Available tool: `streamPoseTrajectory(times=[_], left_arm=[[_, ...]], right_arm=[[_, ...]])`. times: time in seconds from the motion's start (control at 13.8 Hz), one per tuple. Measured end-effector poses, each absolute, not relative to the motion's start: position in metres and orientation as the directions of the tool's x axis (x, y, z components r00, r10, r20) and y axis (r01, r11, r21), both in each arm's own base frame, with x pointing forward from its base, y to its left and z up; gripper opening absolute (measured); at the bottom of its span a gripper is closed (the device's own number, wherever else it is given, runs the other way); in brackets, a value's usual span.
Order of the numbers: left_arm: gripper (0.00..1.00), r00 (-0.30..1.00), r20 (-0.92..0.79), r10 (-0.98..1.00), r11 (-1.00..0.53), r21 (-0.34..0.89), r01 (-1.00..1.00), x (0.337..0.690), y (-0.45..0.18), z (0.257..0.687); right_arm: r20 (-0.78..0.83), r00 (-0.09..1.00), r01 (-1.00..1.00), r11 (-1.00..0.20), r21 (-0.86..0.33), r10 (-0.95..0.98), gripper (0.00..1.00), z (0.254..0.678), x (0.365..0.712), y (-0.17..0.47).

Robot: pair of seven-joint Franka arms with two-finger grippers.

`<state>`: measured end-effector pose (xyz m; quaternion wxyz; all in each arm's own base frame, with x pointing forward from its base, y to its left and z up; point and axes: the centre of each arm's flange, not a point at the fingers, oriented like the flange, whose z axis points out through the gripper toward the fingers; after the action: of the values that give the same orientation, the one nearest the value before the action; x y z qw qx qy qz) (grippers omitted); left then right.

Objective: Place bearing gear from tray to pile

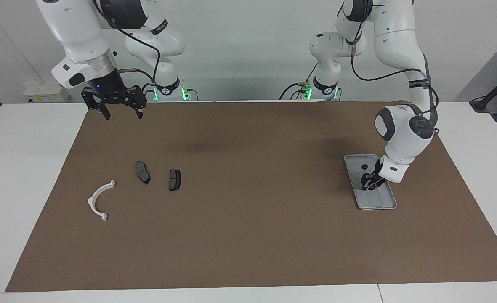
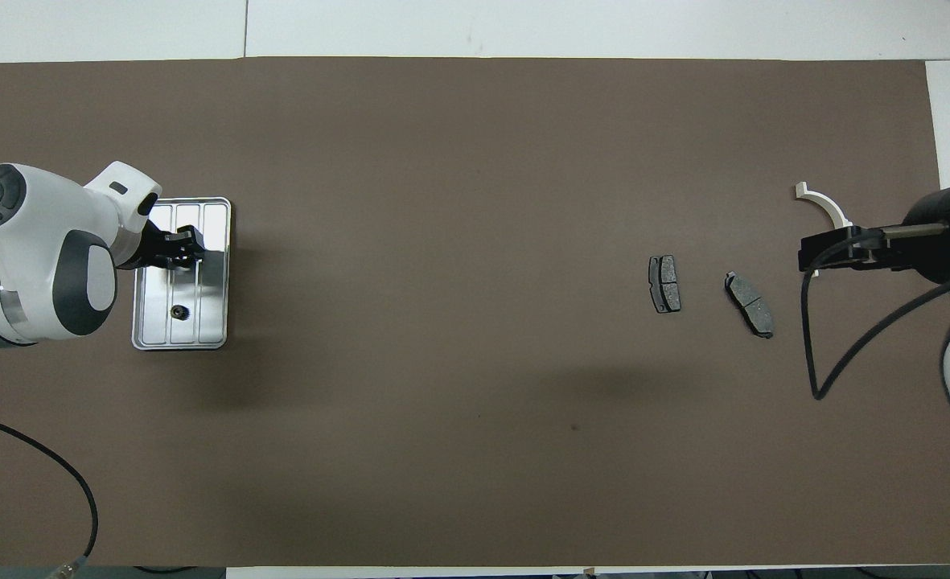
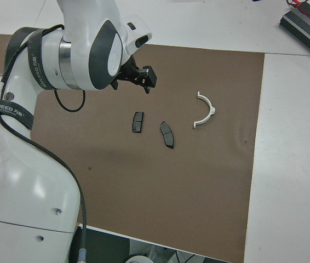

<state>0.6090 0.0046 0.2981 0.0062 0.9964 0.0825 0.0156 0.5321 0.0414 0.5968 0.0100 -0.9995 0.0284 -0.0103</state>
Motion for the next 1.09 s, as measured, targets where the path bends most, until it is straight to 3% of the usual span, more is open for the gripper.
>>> streamPoseTrajectory(times=[0.15, 0.29, 0.44, 0.65, 0.8, 1.09], left_arm=[[0.60, 0.986, 0.033, 0.165, -0.986, 0.015, 0.164, 0.609, 0.004, 0.298], [0.41, 0.986, 0.035, 0.162, -0.987, 0.018, 0.162, 0.609, 0.002, 0.299], [0.35, 0.986, 0.035, 0.162, -0.987, 0.019, 0.162, 0.609, 0.001, 0.299], [0.35, 0.983, 0.002, 0.186, -0.983, 0.016, 0.185, 0.611, -0.001, 0.305], [0.35, 0.970, -0.034, 0.241, -0.970, 0.013, 0.241, 0.624, -0.023, 0.337], [0.35, 0.921, -0.018, 0.389, -0.921, 0.022, 0.389, 0.629, -0.153, 0.402]], right_arm=[[0.034, 0.996, -0.083, -0.996, -0.026, -0.084, 1.00, 0.581, 0.532, 0.073], [0.047, 0.990, -0.130, -0.991, -0.034, -0.132, 1.00, 0.561, 0.531, 0.105], [0.051, 0.979, -0.196, -0.980, -0.044, -0.198, 1.00, 0.539, 0.533, 0.137], [0.068, 0.960, -0.266, -0.962, -0.066, -0.271, 1.00, 0.503, 0.545, 0.179], [0.078, 0.946, -0.307, -0.948, -0.083, -0.313, 1.00, 0.473, 0.557, 0.201], [0.087, 0.923, -0.365, -0.924, -0.114, -0.375, 1.00, 0.418, 0.567, 0.248]])
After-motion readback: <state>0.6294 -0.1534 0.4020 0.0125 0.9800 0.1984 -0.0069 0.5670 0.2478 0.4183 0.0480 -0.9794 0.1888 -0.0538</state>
